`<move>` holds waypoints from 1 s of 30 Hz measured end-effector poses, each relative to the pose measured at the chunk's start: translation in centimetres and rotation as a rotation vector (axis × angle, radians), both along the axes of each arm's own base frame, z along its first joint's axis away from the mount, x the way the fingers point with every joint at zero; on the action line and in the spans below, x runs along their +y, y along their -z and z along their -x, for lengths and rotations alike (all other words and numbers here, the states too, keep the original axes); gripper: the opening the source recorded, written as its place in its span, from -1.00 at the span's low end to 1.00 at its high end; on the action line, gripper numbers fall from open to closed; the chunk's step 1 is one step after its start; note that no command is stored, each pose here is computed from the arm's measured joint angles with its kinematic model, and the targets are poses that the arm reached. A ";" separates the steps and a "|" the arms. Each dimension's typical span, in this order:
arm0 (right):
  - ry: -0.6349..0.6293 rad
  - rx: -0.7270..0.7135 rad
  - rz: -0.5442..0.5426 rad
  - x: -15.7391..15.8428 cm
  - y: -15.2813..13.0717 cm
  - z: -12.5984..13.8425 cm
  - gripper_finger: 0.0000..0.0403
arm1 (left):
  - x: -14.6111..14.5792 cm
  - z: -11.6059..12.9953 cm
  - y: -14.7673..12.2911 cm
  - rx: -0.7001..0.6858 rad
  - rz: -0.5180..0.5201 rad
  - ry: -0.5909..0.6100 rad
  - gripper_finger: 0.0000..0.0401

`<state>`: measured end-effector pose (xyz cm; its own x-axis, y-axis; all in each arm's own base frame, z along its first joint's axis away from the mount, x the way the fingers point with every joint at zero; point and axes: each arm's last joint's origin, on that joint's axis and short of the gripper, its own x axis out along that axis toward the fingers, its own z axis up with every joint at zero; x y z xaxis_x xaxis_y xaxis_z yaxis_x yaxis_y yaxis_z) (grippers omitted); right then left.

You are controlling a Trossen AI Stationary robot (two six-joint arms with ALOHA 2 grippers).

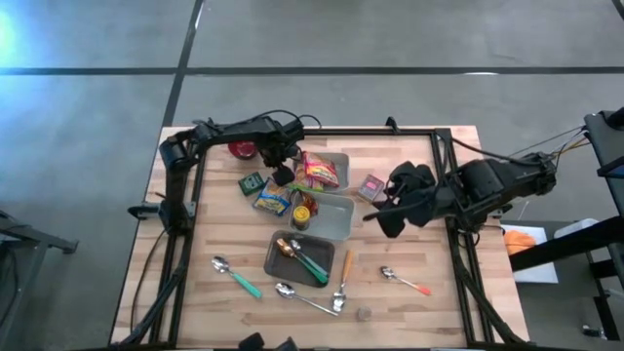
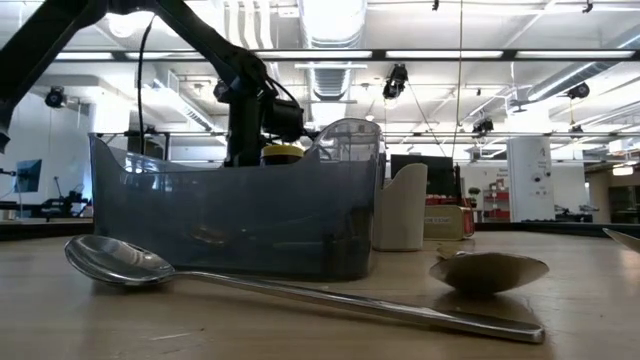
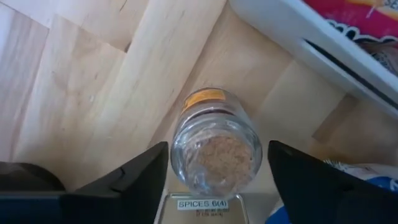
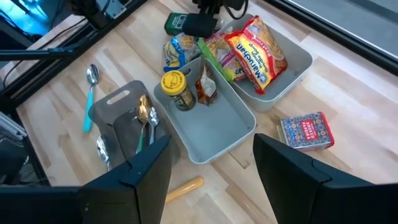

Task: Pick & Place Food Item
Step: Put the top brown seasoning bottle into the bottom gray bin

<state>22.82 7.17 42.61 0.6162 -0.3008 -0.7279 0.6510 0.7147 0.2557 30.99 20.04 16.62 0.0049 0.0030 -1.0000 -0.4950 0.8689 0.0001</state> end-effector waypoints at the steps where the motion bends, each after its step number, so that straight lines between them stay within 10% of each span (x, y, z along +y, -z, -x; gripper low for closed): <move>1: -0.004 0.000 0.000 0.1 0.0 0.0 0.10 | 0.0 0.0 0.0 -0.001 -0.001 0.000 0.29; 10: -0.003 0.004 -0.001 0.3 0.2 -0.1 0.10 | 0.1 -0.2 0.0 -0.023 -0.015 0.004 -0.16; 21: -0.002 0.013 0.001 0.4 0.5 -0.3 0.10 | -0.4 0.9 -0.7 0.057 0.037 -0.017 -0.17; 30: -0.002 0.016 0.002 0.4 0.5 -0.3 0.10 | -1.7 2.6 -6.6 -0.060 -0.012 -0.082 -0.17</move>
